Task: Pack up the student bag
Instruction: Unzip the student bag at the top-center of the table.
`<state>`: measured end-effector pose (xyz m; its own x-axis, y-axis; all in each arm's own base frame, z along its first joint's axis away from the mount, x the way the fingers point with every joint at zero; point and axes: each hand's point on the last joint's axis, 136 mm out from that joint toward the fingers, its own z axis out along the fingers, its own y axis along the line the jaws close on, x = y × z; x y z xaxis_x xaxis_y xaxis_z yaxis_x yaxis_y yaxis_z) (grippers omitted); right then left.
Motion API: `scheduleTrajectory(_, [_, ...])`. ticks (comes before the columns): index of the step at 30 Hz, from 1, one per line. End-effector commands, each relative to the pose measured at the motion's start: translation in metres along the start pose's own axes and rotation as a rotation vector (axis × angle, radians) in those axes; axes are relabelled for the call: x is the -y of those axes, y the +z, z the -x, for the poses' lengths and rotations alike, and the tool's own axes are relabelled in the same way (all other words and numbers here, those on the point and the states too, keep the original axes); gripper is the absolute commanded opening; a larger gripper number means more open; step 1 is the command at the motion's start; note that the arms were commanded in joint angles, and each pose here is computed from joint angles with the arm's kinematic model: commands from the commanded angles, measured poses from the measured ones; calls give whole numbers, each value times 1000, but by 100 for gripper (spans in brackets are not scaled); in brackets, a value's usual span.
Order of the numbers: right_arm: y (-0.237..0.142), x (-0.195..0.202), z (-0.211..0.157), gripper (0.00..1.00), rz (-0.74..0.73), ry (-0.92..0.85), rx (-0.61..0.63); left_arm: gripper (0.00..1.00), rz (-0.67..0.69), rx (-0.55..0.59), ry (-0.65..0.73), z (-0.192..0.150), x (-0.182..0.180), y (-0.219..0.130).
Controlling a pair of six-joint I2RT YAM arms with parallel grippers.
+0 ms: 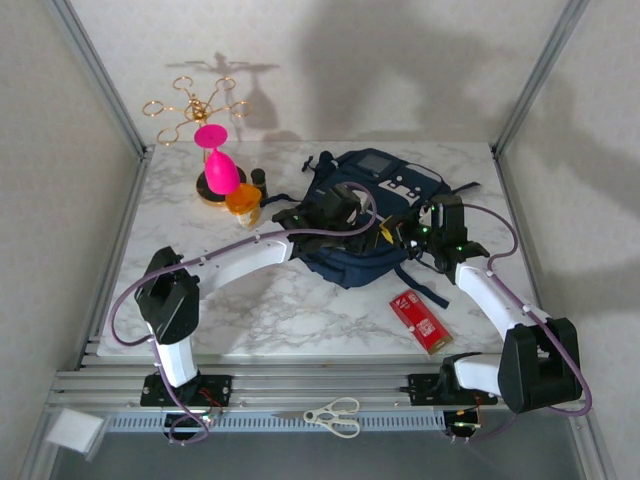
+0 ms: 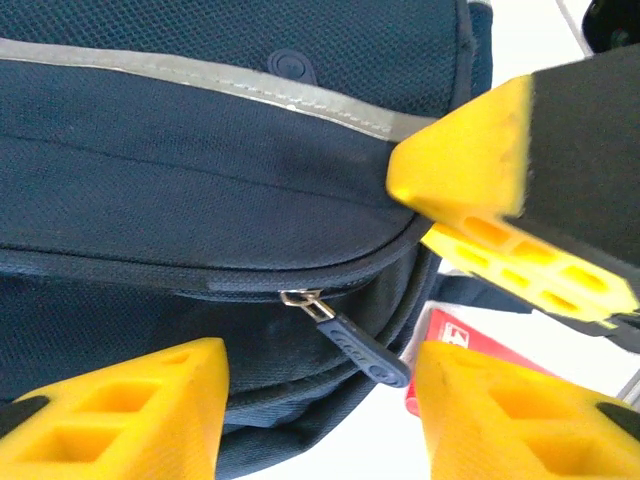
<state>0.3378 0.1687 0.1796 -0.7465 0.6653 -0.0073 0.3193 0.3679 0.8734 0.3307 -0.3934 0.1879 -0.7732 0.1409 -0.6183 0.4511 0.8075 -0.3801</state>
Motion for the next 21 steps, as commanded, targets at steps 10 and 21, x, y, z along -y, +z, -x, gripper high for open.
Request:
scheduleTrajectory(10, [0,-16,6,0,64,-25,34,57,120,14,-113,7,8,15])
scheduleTrajectory(21, [4,-18,7,0,71,-22,22,56,143,60,-196,0,5,-10])
